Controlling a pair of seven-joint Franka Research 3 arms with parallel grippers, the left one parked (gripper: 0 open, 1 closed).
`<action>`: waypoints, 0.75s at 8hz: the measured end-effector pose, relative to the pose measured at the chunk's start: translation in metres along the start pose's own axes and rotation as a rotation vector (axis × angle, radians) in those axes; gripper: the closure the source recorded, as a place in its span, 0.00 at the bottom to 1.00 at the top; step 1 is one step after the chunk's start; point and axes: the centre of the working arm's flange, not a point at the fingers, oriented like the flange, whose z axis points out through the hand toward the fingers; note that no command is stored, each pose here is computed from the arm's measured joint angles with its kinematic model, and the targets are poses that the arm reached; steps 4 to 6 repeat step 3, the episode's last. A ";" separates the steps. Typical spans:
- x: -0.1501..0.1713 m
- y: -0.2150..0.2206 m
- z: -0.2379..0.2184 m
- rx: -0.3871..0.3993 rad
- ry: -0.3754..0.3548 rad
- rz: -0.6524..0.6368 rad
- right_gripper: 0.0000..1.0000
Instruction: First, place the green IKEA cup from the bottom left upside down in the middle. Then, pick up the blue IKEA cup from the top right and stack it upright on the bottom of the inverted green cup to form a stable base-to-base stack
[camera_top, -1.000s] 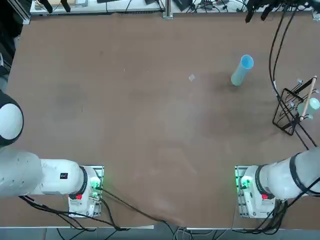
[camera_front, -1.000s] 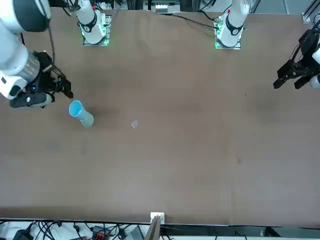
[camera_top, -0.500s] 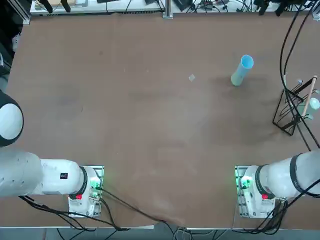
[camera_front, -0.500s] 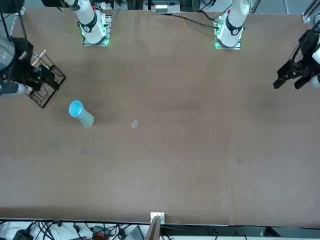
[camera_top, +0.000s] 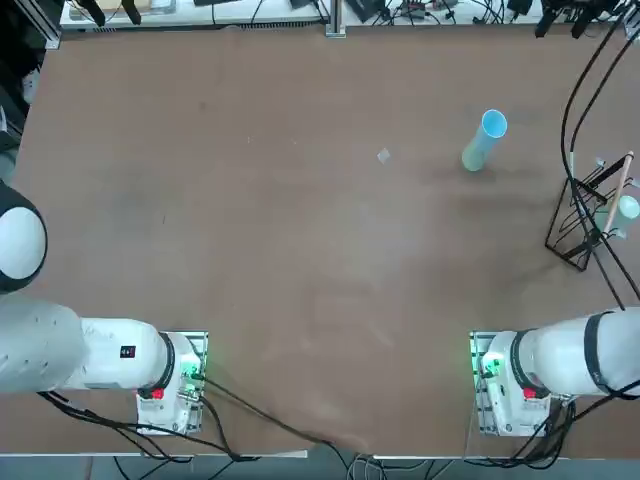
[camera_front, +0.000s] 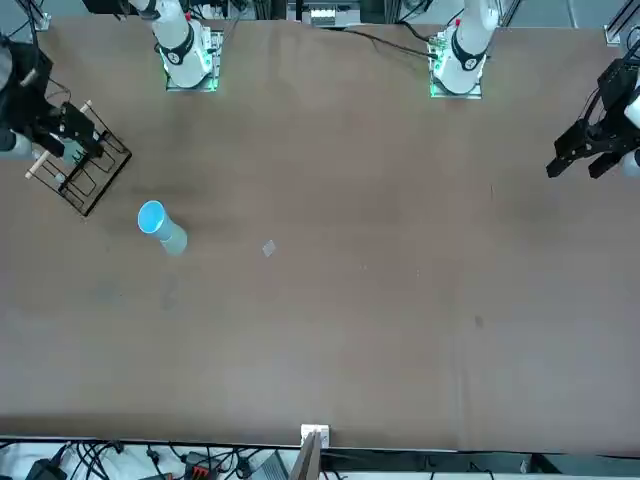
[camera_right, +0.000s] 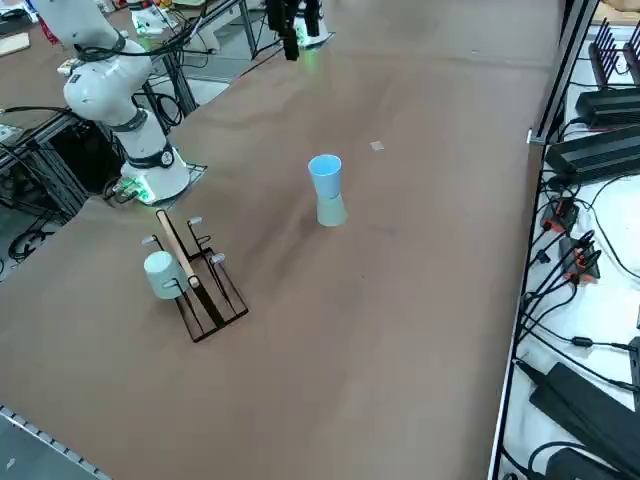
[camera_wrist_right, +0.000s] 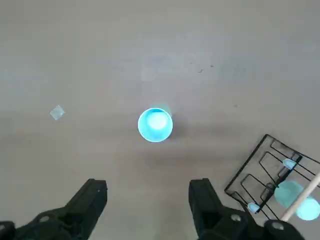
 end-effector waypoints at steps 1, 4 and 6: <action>-0.001 0.001 -0.002 -0.001 0.011 0.002 0.00; 0.011 -0.001 0.007 -0.006 0.019 0.004 0.00; 0.011 -0.001 0.007 -0.006 0.019 0.004 0.00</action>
